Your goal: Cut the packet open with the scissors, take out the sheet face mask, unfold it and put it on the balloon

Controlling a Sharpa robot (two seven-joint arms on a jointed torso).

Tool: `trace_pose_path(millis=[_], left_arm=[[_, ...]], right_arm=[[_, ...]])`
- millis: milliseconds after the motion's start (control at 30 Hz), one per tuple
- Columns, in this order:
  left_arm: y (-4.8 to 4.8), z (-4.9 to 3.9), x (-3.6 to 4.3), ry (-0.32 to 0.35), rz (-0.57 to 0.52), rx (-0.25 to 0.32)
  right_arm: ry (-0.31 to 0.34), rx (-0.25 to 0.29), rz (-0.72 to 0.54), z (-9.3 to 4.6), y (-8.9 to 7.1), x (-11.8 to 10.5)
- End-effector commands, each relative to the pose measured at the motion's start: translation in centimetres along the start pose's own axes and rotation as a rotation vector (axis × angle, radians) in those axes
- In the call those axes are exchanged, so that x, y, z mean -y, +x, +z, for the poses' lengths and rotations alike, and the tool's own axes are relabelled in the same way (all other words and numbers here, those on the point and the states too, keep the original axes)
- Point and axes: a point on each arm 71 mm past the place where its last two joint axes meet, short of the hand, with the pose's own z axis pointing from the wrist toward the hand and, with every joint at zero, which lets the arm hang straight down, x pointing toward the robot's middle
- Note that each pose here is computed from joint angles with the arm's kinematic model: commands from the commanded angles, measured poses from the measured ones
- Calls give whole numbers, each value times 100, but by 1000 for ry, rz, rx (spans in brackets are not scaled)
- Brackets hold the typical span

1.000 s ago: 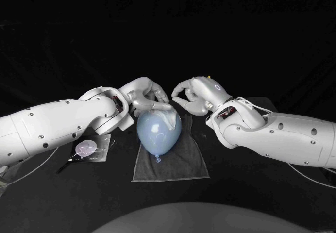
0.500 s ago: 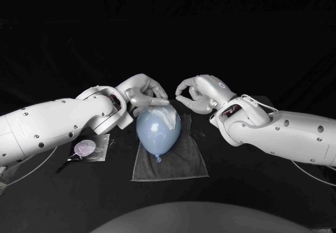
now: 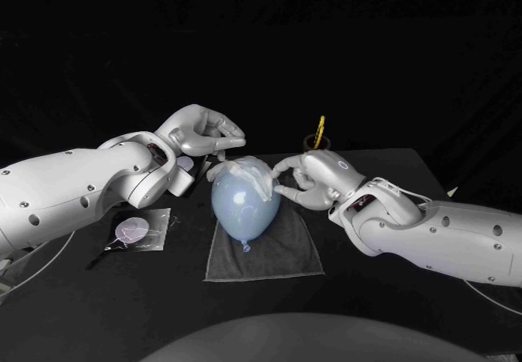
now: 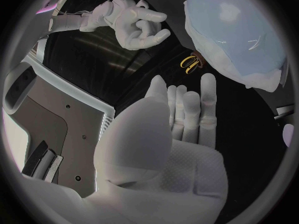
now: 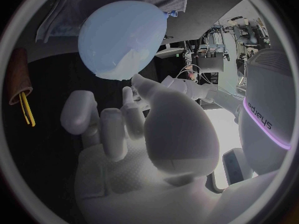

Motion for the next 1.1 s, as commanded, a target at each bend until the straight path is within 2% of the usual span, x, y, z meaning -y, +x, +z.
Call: trace_pose_path(millis=[33, 200, 500, 1100], left_arm=[[-10, -10, 23, 29, -76, 10], [-26, -20, 10, 24, -91, 11], [-38, -24, -5, 15, -102, 10], [-30, -23, -9, 6, -113, 2]], right_arm=[[-37, -36, -75, -23, 103, -40], [-21, -42, -89, -48, 193, -44], [-6, -35, -103, -21, 259, -39], [11, 10, -112, 45, 286, -9]])
